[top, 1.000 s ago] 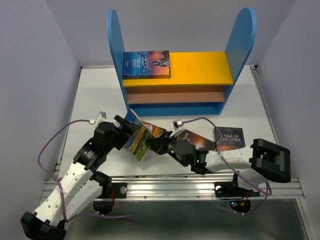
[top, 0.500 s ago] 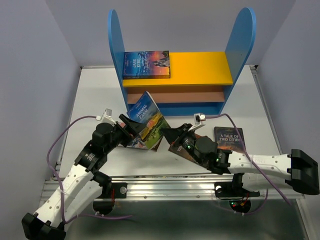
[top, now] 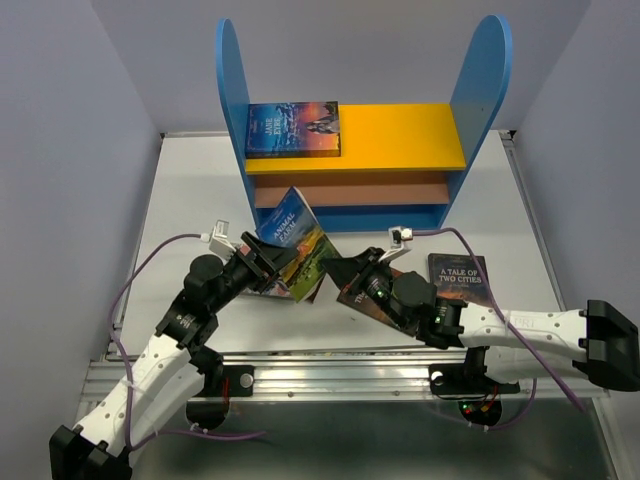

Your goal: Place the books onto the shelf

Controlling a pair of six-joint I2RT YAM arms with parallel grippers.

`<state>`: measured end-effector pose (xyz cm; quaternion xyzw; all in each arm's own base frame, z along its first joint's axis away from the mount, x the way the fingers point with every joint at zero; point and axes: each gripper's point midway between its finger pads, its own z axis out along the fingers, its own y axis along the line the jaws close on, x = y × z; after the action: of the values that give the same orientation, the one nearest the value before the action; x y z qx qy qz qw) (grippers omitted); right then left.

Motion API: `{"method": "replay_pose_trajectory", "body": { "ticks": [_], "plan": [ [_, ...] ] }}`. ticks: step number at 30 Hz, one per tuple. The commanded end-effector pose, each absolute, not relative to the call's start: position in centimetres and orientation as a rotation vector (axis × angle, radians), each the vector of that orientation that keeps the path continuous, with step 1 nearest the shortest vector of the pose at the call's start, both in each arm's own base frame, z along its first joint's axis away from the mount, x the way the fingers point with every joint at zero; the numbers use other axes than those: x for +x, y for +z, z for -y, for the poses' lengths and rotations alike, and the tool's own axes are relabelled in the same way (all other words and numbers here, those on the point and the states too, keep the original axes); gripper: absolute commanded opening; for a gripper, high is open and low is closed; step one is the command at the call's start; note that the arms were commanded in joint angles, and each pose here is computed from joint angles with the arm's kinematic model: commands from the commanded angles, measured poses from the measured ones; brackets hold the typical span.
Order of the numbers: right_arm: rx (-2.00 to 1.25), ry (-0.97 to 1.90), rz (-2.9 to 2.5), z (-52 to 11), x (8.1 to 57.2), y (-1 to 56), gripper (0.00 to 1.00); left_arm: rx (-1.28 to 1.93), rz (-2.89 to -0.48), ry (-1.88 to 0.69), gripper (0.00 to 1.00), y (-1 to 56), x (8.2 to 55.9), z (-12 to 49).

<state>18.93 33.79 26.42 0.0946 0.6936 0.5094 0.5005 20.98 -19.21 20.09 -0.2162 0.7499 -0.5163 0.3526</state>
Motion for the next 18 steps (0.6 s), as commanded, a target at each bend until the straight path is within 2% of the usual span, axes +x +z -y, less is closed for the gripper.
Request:
{"method": "replay_pose_trajectory", "body": {
  "ticks": [1,5,8,9,11,13,14,15,16,17,18],
  "plan": [
    [0.347,1.422,-1.513,-33.6,18.8,32.9,0.01,-0.464,-1.805,-1.445,0.97,23.8,20.9,19.9],
    [0.356,1.455,-1.547,-34.4,18.5,32.3,0.01,-0.46,-1.719,-1.491,0.9,25.5,20.9,19.7],
    [0.359,1.459,-1.56,-34.7,18.5,31.9,0.01,-0.443,-1.646,-1.537,0.78,27.1,20.7,19.7],
    [0.368,1.454,-1.56,-34.6,18.6,31.9,0.01,-0.439,-1.628,-1.54,0.64,27.7,20.7,19.6],
    [0.371,1.437,-1.573,-34.6,18.7,31.5,0.01,-0.427,-1.598,-1.535,0.53,28.8,20.6,19.4],
    [0.369,1.434,-1.585,-34.7,18.7,31.2,0.01,-0.407,-1.571,-1.524,0.31,29.7,20.6,19.2],
    [0.369,1.433,-1.586,-34.7,18.7,31.1,0.01,-0.407,-1.568,-1.525,0.31,29.8,20.6,19.2],
    [0.365,1.429,-1.591,-34.8,18.7,31.0,0.01,-0.394,-1.553,-1.522,0.14,30.4,20.6,19.1],
    [0.357,1.416,-1.596,-34.8,18.7,30.8,0.01,-0.388,-1.543,-1.522,0.04,30.8,20.6,19.1],
    [0.367,1.387,-1.596,-34.4,19.2,30.5,0.01,-0.375,-1.531,-1.521,0.0,31.4,20.5,19.1],
    [0.372,1.377,-1.599,-34.2,19.3,30.4,0.01,-0.36,-1.524,-1.512,0.0,31.6,20.5,19.0]
  ]
}}
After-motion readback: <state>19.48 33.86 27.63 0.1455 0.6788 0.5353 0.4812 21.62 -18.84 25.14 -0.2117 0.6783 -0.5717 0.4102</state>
